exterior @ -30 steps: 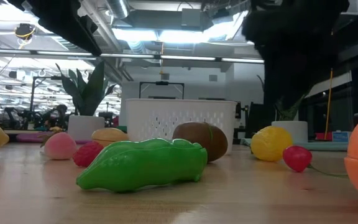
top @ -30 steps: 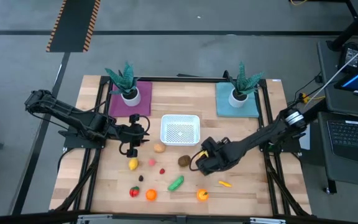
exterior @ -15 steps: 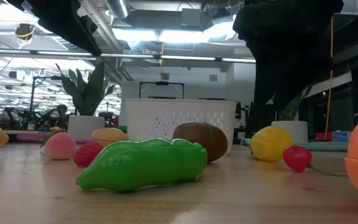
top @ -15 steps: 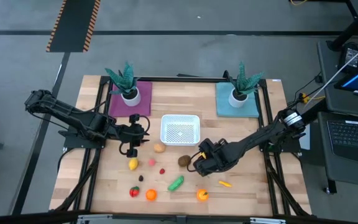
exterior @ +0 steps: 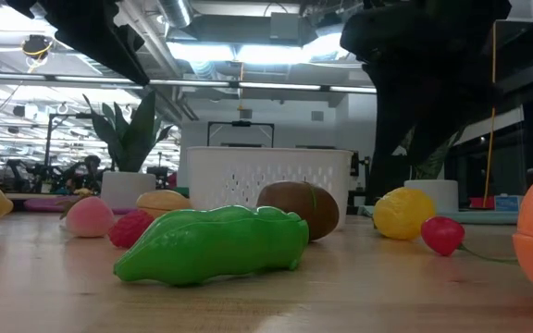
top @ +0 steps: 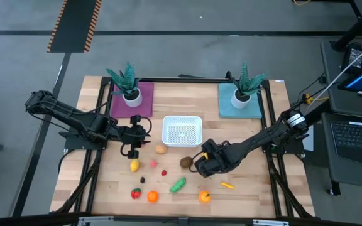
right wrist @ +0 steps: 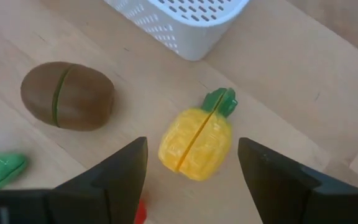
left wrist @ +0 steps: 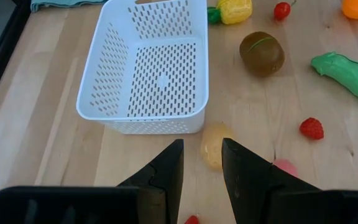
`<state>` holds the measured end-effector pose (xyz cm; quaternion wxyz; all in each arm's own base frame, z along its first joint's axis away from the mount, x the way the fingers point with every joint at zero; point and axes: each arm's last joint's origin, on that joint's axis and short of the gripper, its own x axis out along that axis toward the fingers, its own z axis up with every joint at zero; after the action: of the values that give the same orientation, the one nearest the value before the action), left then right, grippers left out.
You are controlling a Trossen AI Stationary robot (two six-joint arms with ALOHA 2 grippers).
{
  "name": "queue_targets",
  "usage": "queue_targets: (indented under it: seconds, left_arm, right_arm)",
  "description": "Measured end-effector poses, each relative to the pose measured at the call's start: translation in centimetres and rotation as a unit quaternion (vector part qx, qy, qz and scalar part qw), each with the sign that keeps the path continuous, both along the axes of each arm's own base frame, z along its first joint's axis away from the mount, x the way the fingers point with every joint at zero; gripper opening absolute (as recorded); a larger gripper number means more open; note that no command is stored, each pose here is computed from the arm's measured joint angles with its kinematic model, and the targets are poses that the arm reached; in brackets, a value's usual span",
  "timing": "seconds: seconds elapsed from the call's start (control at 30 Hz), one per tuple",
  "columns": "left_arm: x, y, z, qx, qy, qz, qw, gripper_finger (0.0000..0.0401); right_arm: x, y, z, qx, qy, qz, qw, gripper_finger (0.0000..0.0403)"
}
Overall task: Pick and placing Produce into tupperware
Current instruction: Put the yellow pineapple into the white bin
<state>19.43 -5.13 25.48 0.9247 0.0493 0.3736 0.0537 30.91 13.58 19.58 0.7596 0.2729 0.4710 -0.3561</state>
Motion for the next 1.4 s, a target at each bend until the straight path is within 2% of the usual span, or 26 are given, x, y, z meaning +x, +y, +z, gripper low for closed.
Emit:
queue_targets:
  seconds: [0.43,0.73,1.03,1.4]
  left_arm:
    - [0.0,0.0,0.0,0.000,0.001,0.000,1.000,0.0102]
    - [-0.1,0.0,-0.1,0.002,0.005,0.000,1.000,0.0102]
    - [-0.1,0.0,-0.1,0.002,0.007,0.000,1.000,0.0102]
    - [-0.1,0.0,-0.1,0.003,0.009,0.000,1.000,0.0102]
  right_arm:
    - [-0.1,0.0,-1.3,0.018,-0.028,-0.024,0.999,0.0253]
    - [-0.2,-0.1,-1.8,0.012,-0.017,-0.025,0.999,0.0253]
    - [0.2,0.1,-4.0,0.003,0.010,-0.029,1.000,0.0253]
    - [0.6,0.2,-5.0,0.005,0.010,-0.049,0.999,0.0253]
